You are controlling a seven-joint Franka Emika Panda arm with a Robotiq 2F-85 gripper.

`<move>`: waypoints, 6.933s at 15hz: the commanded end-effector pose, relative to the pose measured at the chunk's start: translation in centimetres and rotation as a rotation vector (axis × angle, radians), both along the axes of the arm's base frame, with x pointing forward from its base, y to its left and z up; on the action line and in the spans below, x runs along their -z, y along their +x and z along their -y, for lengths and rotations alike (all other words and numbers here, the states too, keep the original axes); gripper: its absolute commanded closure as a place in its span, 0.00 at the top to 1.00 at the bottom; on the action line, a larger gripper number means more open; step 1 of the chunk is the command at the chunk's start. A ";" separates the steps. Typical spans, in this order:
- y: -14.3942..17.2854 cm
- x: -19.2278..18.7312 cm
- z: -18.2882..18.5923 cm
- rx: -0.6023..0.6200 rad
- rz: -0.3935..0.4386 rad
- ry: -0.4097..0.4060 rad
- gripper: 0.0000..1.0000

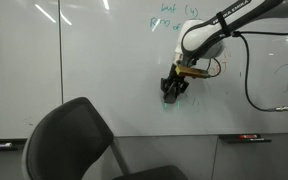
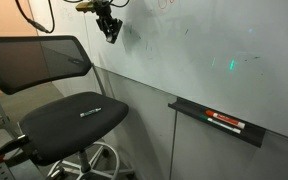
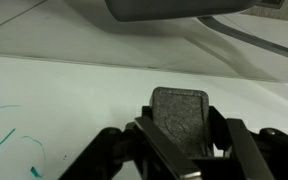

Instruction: Erase the words on the whiteboard

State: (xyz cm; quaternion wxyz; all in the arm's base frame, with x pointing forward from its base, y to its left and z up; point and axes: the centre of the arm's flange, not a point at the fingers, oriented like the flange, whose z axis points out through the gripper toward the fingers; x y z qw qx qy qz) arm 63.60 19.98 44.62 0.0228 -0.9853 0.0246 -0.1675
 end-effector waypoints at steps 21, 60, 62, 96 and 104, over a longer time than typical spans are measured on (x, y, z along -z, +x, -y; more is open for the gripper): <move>4.6 5.4 5.1 0.080 -0.269 -0.120 0.31; 4.8 8.8 8.4 0.875 0.087 -0.243 0.31; 4.6 8.3 8.7 0.905 0.112 -0.241 0.31; -23.8 -1.9 -1.2 0.762 0.606 -0.214 0.31; -25.3 5.3 -17.5 0.318 0.438 -0.274 0.31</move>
